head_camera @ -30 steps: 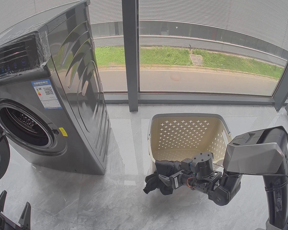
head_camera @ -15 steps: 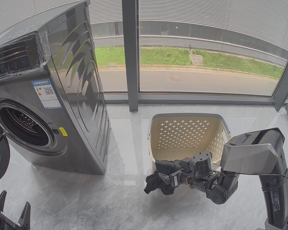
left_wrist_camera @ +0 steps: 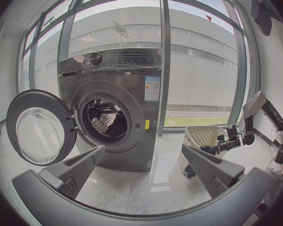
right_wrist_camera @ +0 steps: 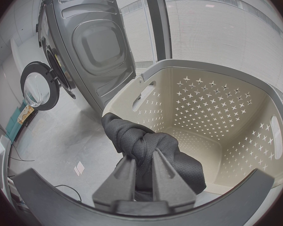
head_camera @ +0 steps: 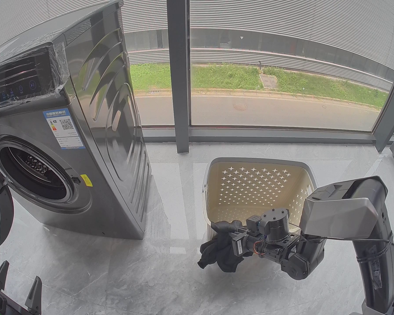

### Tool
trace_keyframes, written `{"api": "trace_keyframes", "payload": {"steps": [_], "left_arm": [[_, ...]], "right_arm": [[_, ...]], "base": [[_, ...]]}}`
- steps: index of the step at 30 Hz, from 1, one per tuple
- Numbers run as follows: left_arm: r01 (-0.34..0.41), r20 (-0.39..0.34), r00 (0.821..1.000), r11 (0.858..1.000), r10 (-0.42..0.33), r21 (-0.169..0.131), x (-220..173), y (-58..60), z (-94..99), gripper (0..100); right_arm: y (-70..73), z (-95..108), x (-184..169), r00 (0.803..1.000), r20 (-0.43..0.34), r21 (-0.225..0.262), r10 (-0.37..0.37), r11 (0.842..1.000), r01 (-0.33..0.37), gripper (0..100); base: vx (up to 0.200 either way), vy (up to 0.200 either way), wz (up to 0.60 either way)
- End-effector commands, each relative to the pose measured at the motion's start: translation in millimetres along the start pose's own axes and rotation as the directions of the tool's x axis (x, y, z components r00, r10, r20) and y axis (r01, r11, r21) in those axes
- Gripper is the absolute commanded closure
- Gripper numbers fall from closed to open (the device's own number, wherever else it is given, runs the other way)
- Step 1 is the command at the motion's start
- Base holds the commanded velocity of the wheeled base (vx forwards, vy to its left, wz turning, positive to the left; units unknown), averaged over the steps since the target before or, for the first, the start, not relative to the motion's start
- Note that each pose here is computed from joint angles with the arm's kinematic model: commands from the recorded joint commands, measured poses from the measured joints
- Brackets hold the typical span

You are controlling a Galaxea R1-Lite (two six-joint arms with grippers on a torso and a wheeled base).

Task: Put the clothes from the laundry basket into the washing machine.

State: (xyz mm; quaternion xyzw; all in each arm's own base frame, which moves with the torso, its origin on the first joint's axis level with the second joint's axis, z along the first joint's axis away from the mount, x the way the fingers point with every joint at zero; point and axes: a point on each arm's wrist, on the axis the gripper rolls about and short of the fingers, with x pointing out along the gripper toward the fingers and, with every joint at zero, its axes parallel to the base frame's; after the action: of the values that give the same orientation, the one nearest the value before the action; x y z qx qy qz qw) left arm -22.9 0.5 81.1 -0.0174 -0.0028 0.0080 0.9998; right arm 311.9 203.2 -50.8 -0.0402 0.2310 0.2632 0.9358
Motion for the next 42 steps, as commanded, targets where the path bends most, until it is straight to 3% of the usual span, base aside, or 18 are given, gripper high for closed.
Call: {"api": "trace_keyframes", "payload": {"steps": [1, 13, 26, 27, 42], "left_arm": [[-0.001, 0.001, 1.000, 1.000, 0.001, -0.001, -0.1, 0.2, -4.8, 0], [0.002, 0.001, 1.000, 1.000, -0.002, 0.001, -0.1, 0.2, -4.8, 0], [0.001, 0.001, 1.000, 1.000, -0.001, -0.001, -0.1, 0.2, -4.8, 0], [0.001, 0.001, 1.000, 1.000, -0.001, -0.001, -0.1, 0.2, -4.8, 0], [-0.001, 0.001, 1.000, 1.000, 0.001, -0.001, -0.1, 0.2, -4.8, 0]], "right_arm": [[0.3, 4.9, -2.7, 1.000, 0.012, -0.002, 0.002, 1.000, -0.002, 100], [-5.0, 23.6, -24.6, 0.999, 0.042, -0.006, -0.011, 1.000, 0.011, 100], [-9.7, 9.6, -19.8, 0.999, 0.021, 0.010, -0.025, 1.000, 0.025, 100], [-10.4, 6.6, -18.6, 1.000, 0.012, 0.010, -0.028, 1.000, 0.028, 0], [-16.4, -7.2, -21.4, 0.998, -0.041, 0.015, -0.046, 0.999, 0.046, 0]], "base": [[0.000, 0.000, 0.00], [0.000, 0.000, 0.00], [0.000, 0.000, 0.00], [0.000, 0.000, 0.00], [0.000, 0.000, 0.00]]}}
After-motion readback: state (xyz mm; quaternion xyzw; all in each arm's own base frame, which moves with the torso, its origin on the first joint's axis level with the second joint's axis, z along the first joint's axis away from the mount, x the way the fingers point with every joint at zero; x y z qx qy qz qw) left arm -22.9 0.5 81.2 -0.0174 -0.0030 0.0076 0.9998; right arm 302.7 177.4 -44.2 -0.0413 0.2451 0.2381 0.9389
